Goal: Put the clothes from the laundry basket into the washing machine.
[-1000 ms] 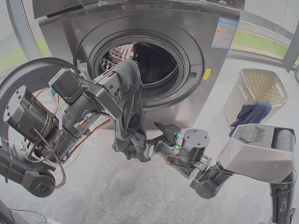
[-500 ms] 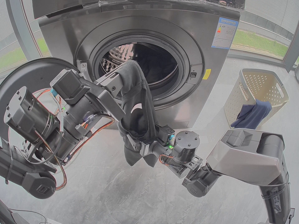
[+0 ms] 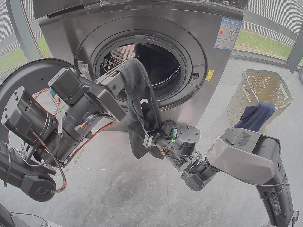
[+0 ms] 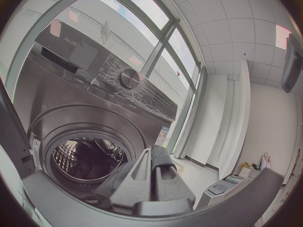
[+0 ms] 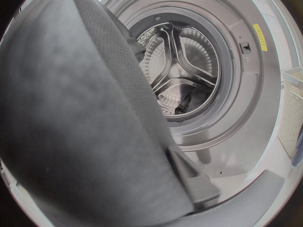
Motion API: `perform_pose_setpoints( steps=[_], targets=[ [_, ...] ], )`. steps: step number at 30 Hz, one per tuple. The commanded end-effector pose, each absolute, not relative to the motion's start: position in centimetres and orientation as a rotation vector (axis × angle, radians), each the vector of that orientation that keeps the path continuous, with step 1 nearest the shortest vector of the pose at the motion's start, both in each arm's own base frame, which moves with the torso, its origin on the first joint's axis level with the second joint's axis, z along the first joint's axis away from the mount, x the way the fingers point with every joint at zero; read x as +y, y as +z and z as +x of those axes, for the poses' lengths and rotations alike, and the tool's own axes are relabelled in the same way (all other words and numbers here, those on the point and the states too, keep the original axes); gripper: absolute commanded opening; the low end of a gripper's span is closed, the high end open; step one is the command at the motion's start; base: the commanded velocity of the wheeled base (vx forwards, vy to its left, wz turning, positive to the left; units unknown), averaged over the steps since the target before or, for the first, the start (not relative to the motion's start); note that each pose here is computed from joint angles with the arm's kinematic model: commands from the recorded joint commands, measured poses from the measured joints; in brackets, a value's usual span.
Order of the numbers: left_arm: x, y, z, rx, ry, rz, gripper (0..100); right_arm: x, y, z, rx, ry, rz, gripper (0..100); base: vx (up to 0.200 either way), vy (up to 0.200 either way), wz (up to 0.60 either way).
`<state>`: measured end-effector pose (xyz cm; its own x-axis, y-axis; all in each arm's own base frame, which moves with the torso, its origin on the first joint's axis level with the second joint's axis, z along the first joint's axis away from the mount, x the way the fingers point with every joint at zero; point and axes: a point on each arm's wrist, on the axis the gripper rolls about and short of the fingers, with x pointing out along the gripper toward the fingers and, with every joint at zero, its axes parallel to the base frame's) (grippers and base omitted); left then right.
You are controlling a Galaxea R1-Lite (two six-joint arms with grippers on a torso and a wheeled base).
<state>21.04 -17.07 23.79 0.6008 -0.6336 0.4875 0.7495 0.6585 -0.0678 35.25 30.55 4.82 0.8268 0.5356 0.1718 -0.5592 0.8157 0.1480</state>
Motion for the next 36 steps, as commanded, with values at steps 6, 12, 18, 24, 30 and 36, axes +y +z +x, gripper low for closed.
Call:
perform_pose_setpoints(
  steps=[6,12,18,24,30,36],
  targets=[
    [-15.8,23.0,22.7,-0.426,-0.74,-0.254,0,28.6,6.6,36.0,-0.151,0.529,0.213,0,0.0,0.0,0.0],
    [-13.8,20.0,25.0,-0.323,-0.679,-0.201,0,25.0,10.5,34.9,-0.171,0.482,0.215,0,0.0,0.0,0.0],
    [-12.6,15.3,27.5,-0.174,-0.602,-0.113,0,23.0,13.3,33.3,-0.2,0.468,0.224,0,0.0,0.0,0.0],
    [-12.4,12.8,28.7,-0.094,-0.582,-0.087,0,22.9,15.0,31.6,-0.217,0.491,0.234,0,0.0,0.0,0.0],
    [-12.5,11.1,28.7,-0.042,-0.592,-0.05,0,23.2,15.5,31.2,-0.227,0.505,0.241,0,0.0,0.0,0.0],
    [-12.5,11.0,28.6,-0.036,-0.607,-0.045,100,23.2,15.6,31.2,-0.231,0.505,0.244,0,0.0,0.0,0.0]
  ],
)
